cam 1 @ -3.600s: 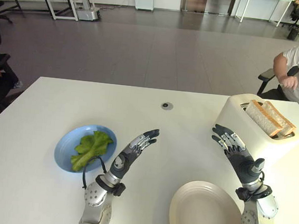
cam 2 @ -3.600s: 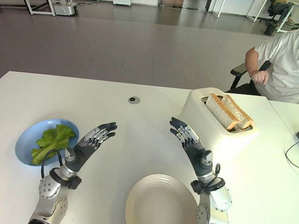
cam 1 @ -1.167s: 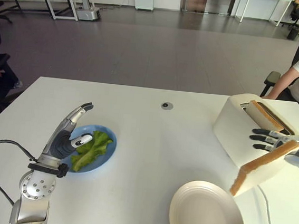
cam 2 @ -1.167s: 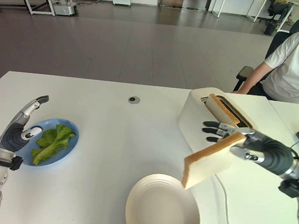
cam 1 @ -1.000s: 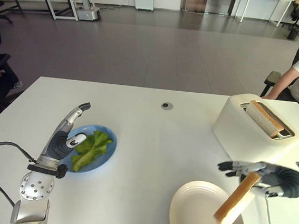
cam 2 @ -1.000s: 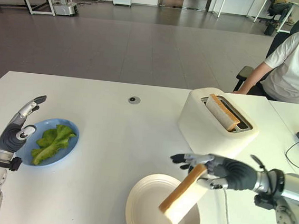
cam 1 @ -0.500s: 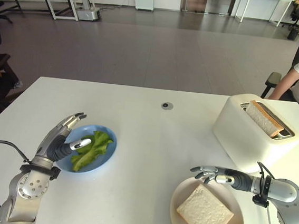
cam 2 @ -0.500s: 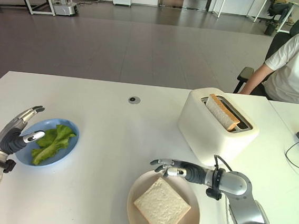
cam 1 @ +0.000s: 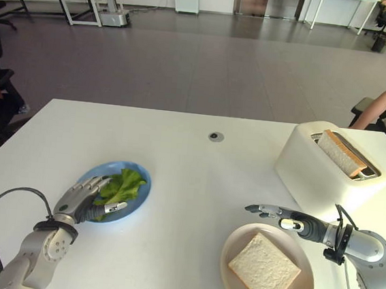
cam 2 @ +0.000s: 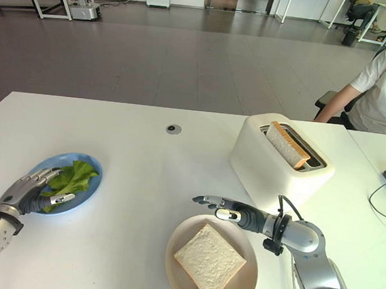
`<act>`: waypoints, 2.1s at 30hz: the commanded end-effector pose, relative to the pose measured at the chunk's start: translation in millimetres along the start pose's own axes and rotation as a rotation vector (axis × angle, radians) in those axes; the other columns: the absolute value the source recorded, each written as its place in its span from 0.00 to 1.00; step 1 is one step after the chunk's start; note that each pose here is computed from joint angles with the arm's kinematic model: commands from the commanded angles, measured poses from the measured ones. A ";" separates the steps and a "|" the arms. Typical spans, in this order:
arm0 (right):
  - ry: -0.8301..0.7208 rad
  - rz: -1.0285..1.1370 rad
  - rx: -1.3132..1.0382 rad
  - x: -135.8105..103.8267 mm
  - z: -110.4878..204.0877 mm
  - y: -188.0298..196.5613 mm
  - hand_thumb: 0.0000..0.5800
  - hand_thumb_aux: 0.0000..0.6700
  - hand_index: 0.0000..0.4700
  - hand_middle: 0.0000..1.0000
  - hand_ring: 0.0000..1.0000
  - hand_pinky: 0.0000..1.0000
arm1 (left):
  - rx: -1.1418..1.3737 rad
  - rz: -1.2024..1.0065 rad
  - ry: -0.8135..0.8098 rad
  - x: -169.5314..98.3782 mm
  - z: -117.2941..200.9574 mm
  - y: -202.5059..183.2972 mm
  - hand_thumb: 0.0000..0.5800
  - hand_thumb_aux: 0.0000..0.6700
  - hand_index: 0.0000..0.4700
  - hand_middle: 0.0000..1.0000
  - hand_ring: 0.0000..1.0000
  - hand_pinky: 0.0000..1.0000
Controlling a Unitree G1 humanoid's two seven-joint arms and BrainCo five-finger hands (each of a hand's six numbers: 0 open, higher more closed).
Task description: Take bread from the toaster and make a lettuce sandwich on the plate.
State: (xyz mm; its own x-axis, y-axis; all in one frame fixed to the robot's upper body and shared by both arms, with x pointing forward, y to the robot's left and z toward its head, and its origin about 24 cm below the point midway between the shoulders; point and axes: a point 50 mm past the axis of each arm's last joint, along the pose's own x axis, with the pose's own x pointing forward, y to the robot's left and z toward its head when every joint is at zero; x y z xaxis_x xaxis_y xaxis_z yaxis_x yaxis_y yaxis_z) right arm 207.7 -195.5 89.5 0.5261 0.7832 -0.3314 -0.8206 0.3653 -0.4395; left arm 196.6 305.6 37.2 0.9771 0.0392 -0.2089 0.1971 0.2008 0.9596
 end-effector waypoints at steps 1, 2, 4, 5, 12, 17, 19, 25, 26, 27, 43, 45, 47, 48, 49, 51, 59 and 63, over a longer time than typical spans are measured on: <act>-0.015 -0.012 -0.004 -0.2 2.8 -0.6 0.00 0.00 0.00 0.00 0.00 0.00 | 0.016 -0.039 0.022 0.6 -5.5 -3.9 0.49 0.29 0.29 0.00 0.00 0.00; -0.016 -0.013 -0.006 -0.2 3.1 -0.7 0.00 0.00 0.00 0.00 0.00 0.00 | 0.017 -0.040 0.026 0.2 -6.4 -3.8 0.66 0.42 0.42 0.00 0.00 0.00; -0.017 -0.016 -0.007 -0.6 3.5 -0.7 0.00 0.00 0.00 0.00 0.00 0.00 | 0.013 -0.039 0.023 -0.1 -6.0 -3.2 0.81 0.56 0.56 0.00 0.00 0.00; -0.017 -0.018 -0.008 -0.8 3.6 -0.6 0.00 0.00 0.00 0.00 0.00 0.00 | 0.010 -0.037 0.019 -0.2 -5.3 -2.6 0.81 0.57 0.57 0.00 0.00 0.00; -0.017 -0.029 -0.021 0.2 4.1 -2.2 0.00 0.00 0.00 0.00 0.00 0.00 | -0.045 0.020 -0.045 -0.1 6.9 6.9 1.00 1.00 1.00 0.00 0.00 0.00; -0.023 -0.040 -0.027 1.7 5.2 -2.7 0.00 0.00 0.00 0.00 0.00 0.00 | -0.050 0.089 -0.056 -1.9 6.9 17.1 1.00 1.00 1.00 0.00 0.00 0.00; -0.028 -0.052 -0.029 2.8 5.8 -3.8 0.00 0.00 0.00 0.00 0.00 0.00 | -0.039 0.163 -0.077 -4.8 9.5 30.8 1.00 1.00 1.00 0.00 0.00 0.00; -0.062 -0.138 -0.032 2.0 9.9 -13.5 0.00 0.00 0.00 0.00 0.00 0.00 | -0.094 0.345 -0.292 -19.1 55.8 69.3 1.00 1.00 1.00 0.00 0.00 0.00; -0.067 -0.157 -0.032 0.6 10.4 -16.5 0.00 0.00 0.00 0.00 0.00 0.00 | -0.129 0.345 -0.345 -21.4 68.1 71.8 1.00 1.00 1.00 0.00 0.00 0.00; -0.071 -0.176 -0.031 -1.1 10.5 -19.4 0.00 0.00 0.00 0.00 0.00 0.00 | -0.163 0.338 -0.400 -22.9 81.3 72.1 1.00 1.00 1.00 0.00 0.00 0.00; -0.111 -0.317 -0.073 -11.7 14.0 -50.5 0.00 0.00 0.00 0.00 0.00 0.00 | -0.414 -0.256 -1.058 -45.1 277.6 -43.7 1.00 1.00 1.00 0.00 0.00 0.00; -0.111 -0.316 -0.074 -10.6 13.9 -50.7 0.00 0.00 0.00 0.00 0.00 0.00 | -0.413 -0.304 -1.069 -48.7 280.9 -52.6 1.00 1.00 1.00 0.00 0.00 0.00; -0.113 -0.314 -0.073 -10.6 14.0 -49.5 0.00 0.00 0.00 0.00 0.00 0.00 | -0.423 -0.344 -1.076 -51.8 282.9 -60.2 1.00 1.00 1.00 0.00 0.00 0.00; -0.112 -0.312 -0.072 -10.5 13.8 -48.8 0.00 0.00 0.00 0.00 0.00 0.00 | -0.428 -0.358 -1.077 -53.3 283.5 -63.3 1.00 1.00 1.00 0.00 0.00 0.00; -0.111 -0.309 -0.072 -10.1 13.4 -48.4 0.00 0.00 0.00 0.00 0.00 0.00 | -0.429 -0.365 -1.074 -54.2 283.8 -66.0 1.00 1.00 1.00 0.00 0.00 0.00; -0.109 -0.300 -0.072 -9.2 13.0 -47.2 0.00 0.00 0.00 0.00 0.00 0.00 | -0.413 -0.364 -1.048 -52.0 280.8 -70.3 1.00 0.99 0.99 0.00 0.00 0.00; -0.112 -0.273 -0.070 -7.4 13.5 -43.7 0.00 0.00 0.00 0.00 0.00 0.00 | -0.410 -0.312 -1.018 -46.1 275.1 -65.2 0.00 0.00 0.00 0.00 0.00 0.00; -0.113 -0.266 -0.073 -8.0 14.1 -43.4 0.00 0.00 0.00 0.00 0.00 0.00 | -0.407 -0.303 -1.015 -46.3 273.2 -63.2 0.00 0.00 0.00 0.00 0.00 0.00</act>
State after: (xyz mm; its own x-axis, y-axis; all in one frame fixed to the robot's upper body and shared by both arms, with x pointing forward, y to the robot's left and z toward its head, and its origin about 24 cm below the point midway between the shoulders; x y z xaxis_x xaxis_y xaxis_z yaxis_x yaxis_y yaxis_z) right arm 237.8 -210.7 122.4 0.6993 0.7089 -0.0923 -0.6269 0.5460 -0.5558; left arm 160.7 20.8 38.0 0.5345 -0.8450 0.0181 0.5837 0.3845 0.7151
